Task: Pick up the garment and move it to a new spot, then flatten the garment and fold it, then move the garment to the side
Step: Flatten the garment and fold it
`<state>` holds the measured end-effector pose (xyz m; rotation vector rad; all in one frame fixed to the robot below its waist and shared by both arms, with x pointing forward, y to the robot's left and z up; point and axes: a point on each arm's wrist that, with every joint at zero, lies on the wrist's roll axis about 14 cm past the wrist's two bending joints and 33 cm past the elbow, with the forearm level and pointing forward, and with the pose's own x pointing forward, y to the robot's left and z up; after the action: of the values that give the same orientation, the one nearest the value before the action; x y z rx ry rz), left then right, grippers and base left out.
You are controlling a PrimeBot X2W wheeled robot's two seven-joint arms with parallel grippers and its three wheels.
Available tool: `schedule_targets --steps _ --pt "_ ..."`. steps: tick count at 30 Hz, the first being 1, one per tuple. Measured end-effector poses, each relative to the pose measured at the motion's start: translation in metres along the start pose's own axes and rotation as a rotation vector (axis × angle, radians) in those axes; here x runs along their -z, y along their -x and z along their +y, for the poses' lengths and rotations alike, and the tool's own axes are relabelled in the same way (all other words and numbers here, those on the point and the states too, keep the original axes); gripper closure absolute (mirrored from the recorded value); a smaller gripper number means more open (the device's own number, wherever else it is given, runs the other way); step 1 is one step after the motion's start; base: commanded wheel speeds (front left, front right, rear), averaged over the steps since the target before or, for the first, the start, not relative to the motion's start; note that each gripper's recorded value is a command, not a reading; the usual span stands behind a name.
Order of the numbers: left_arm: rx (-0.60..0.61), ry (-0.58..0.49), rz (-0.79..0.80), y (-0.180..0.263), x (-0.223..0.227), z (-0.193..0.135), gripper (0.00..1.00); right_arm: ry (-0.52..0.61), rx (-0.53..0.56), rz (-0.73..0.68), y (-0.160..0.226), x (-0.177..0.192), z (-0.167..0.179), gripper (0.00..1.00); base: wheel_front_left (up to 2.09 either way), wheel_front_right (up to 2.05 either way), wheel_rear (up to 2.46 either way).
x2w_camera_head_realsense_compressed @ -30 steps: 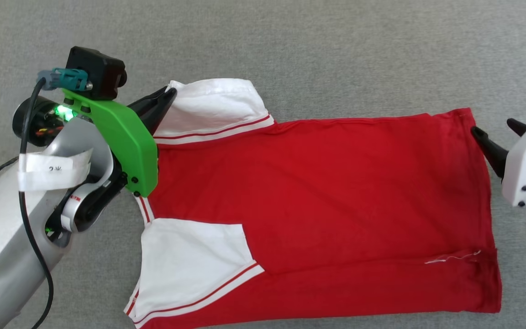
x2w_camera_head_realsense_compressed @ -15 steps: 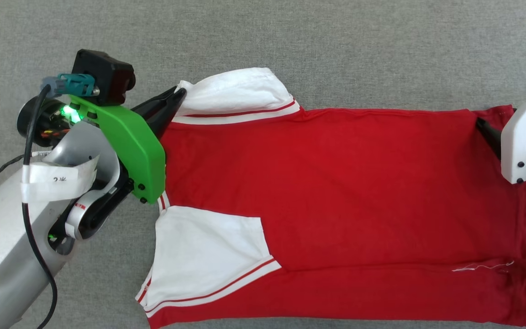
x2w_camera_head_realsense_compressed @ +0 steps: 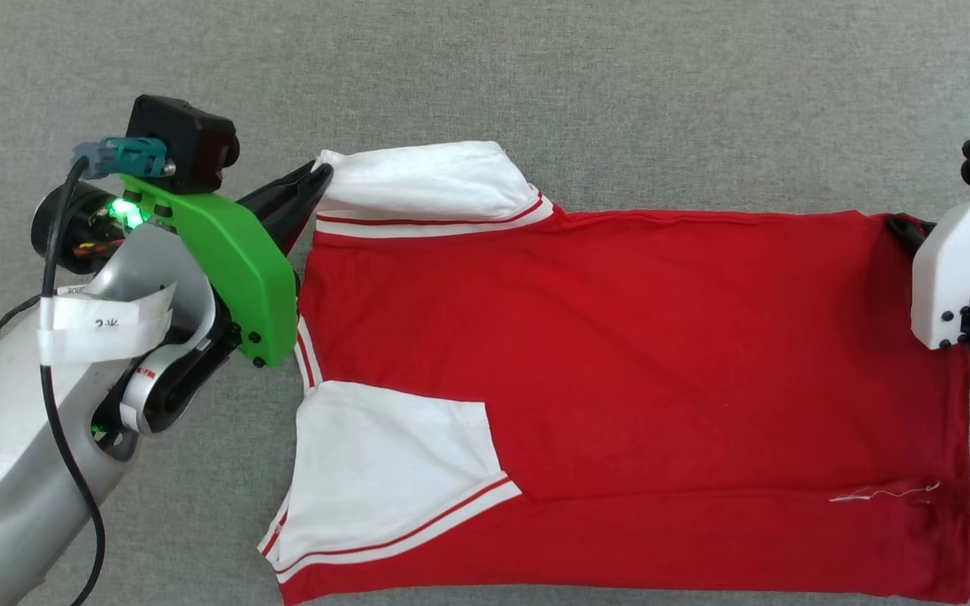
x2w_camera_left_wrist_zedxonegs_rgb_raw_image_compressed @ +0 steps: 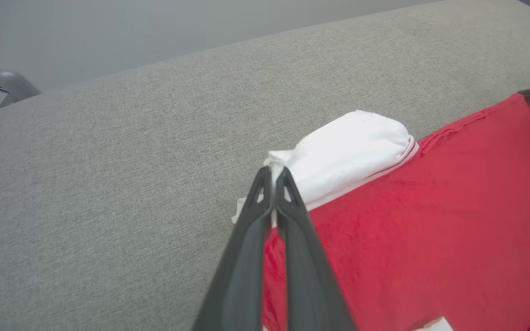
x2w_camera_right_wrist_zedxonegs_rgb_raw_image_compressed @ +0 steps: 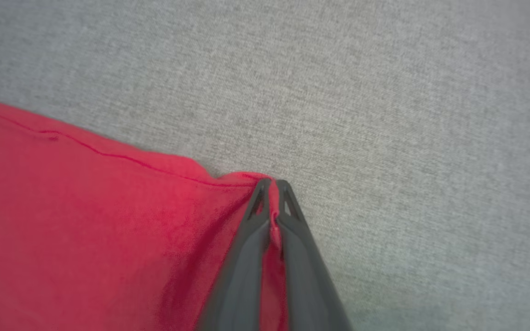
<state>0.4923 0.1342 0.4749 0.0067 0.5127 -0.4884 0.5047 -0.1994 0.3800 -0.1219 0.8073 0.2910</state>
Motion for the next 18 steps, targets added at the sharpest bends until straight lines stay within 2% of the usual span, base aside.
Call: schedule_targets --steps 10,18 --pt "-0.054 0.071 -0.052 0.029 0.006 0.003 1.0 -0.138 0.007 -0.194 0.035 -0.016 -0.004 1.0 0.0 0.0 0.0" --pt "-0.044 0.111 -0.054 0.064 0.019 -0.017 1.0 -0.272 0.001 -0.303 0.071 -0.006 -0.002 1.0 0.0 0.0 0.0"
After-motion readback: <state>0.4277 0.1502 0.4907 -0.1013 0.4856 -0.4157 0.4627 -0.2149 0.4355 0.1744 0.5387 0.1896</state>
